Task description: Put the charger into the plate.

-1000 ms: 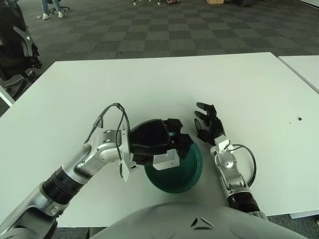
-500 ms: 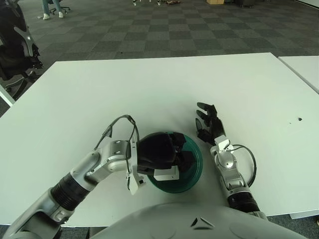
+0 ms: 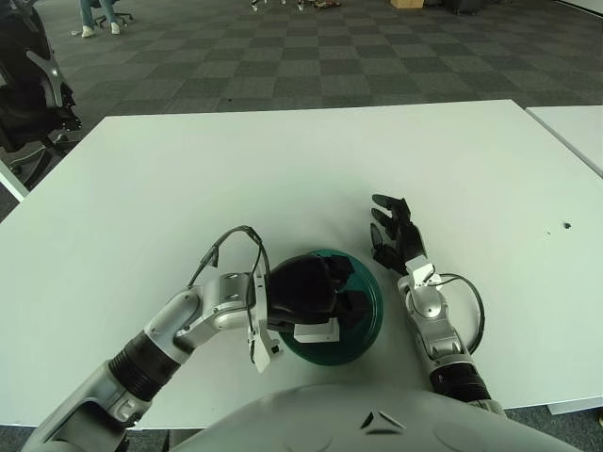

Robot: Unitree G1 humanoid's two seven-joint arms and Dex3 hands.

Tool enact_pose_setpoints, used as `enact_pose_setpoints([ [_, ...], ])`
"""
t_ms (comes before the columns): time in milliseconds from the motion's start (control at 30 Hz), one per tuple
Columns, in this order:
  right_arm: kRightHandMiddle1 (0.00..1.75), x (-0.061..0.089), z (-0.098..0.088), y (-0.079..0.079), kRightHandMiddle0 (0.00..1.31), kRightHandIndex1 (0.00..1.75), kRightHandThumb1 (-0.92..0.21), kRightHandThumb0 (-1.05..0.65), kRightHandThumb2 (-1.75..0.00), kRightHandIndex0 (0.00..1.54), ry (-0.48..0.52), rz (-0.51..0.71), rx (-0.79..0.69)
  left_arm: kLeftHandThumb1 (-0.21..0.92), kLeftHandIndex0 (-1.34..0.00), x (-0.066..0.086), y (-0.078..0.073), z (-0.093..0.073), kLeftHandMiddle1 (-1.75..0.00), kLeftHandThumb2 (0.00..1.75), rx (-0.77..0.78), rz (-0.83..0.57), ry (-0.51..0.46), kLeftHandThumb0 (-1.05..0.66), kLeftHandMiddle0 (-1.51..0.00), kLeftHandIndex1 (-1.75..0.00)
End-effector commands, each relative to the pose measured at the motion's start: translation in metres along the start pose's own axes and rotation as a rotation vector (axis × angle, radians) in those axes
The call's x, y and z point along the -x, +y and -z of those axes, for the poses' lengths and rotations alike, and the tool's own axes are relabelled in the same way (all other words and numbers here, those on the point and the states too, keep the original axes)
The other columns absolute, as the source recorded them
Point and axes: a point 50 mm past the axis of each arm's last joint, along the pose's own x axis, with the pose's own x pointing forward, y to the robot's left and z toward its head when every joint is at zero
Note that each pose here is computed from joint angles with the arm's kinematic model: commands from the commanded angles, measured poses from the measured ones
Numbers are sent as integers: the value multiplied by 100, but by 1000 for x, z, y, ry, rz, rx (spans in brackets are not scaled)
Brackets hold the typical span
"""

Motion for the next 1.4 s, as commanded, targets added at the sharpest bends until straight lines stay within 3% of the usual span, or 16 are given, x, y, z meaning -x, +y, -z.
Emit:
enact_pose_setpoints([
  [0,102,57,77,15,1,28,-92,-64,-75,47,458,-60,54,76,-22,-2,-7,4,-160,70,15,50,9,-72,-40,-161],
  [33,102,57,77,15,1,30,-92,-64,-75,47,452,-63,67,80,-18,-2,-7,5,-155,67,11,77,6,-77,-32,-158],
  [67,103,57,77,15,1,35,-92,-63,-75,46,448,-65,75,84,-11,-2,-8,5,-124,66,8,94,4,-86,-22,-141],
  [100,103,57,76,15,1,37,-92,-63,-75,46,442,-70,82,86,-9,-1,-7,5,-111,66,-14,123,1,-89,-20,-134],
  [133,104,56,75,16,2,40,-92,-62,-75,46,438,-73,86,88,-6,-1,-7,5,-77,68,-30,143,-1,-95,-14,-101],
  [200,105,56,74,17,3,45,-92,-60,-75,44,431,-80,64,90,-2,5,0,3,-35,73,-77,166,-7,-101,-9,-59],
  [333,103,56,71,27,2,48,-92,-58,-78,38,448,-100,-151,92,-1,15,15,-2,-10,81,-137,164,-10,-104,-3,-22],
  [433,96,55,73,38,1,45,-92,-57,-82,32,474,-113,-439,92,0,14,14,-2,-3,85,-118,171,10,-104,-1,-9],
  [533,85,54,73,41,0,37,-92,-57,-86,28,469,-124,-555,92,0,14,13,-2,-1,88,-103,175,28,-105,0,-3],
  [667,68,48,73,38,0,21,-92,-58,-93,24,442,-160,-468,92,0,15,14,-1,0,89,-83,166,62,-105,0,-1],
  [900,53,33,61,11,0,11,-92,-57,-97,21,365,-169,-276,92,0,19,18,-2,0,85,14,103,124,-105,0,0],
  [1000,49,68,66,0,0,9,-92,-58,-91,20,385,-130,-165,92,0,41,-7,-5,0,75,247,-41,254,-105,0,0],
  [1067,54,79,70,0,0,9,-92,-60,-83,23,407,-113,-145,92,0,46,-11,-7,0,71,316,-84,293,-105,0,0],
  [1233,70,76,71,6,0,11,-92,-66,-66,32,445,-109,-106,92,0,48,-10,-12,0,61,490,-236,369,-105,0,0],
  [1367,80,72,77,12,0,12,-92,-69,-58,37,470,-108,-82,92,0,64,-7,-16,0,53,654,-383,440,-105,0,0],
])
